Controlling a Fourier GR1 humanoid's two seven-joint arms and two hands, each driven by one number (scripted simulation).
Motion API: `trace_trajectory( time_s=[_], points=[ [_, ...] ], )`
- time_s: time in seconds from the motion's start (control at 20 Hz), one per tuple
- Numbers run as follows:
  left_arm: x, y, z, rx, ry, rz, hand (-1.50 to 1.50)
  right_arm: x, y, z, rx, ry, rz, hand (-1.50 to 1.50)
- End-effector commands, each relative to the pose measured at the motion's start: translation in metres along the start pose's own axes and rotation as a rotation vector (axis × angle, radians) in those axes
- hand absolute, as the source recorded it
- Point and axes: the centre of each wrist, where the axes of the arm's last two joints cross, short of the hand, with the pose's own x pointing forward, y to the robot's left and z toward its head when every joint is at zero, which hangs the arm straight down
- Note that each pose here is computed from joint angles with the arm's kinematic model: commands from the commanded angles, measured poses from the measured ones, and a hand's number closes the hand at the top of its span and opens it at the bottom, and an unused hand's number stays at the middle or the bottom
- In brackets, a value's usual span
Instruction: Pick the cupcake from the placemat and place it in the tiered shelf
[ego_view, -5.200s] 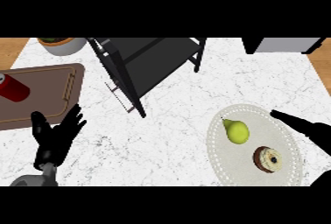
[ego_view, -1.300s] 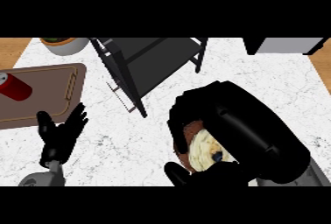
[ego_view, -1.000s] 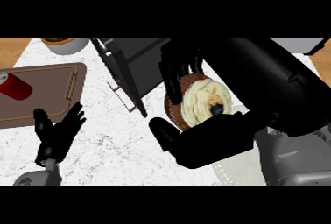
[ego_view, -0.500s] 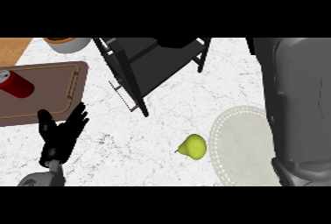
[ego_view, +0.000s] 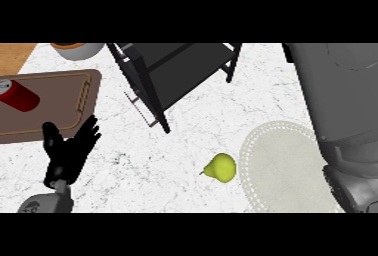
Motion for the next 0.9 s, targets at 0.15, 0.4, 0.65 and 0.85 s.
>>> trace_trajectory(
  time_s=[0.15,0.4,0.65,0.85],
  points=[
    [-0.010,-0.004,0.000,0.007,0.023,0.003,0.00,-0.017,0.024,-0.031,0.023,-0.010,0.046,1.50],
    [-0.002,-0.015,0.001,-0.019,0.027,0.019,0.00,-0.018,0.038,-0.048,-0.001,0.000,0.046,1.50],
    [0.001,0.008,0.001,0.003,-0.002,-0.006,0.00,-0.051,0.059,-0.052,-0.035,-0.003,0.063,1.50],
    [-0.005,-0.014,-0.006,-0.024,0.009,-0.018,0.00,-0.040,0.059,-0.061,-0.048,-0.035,0.054,1.50]
  ],
)
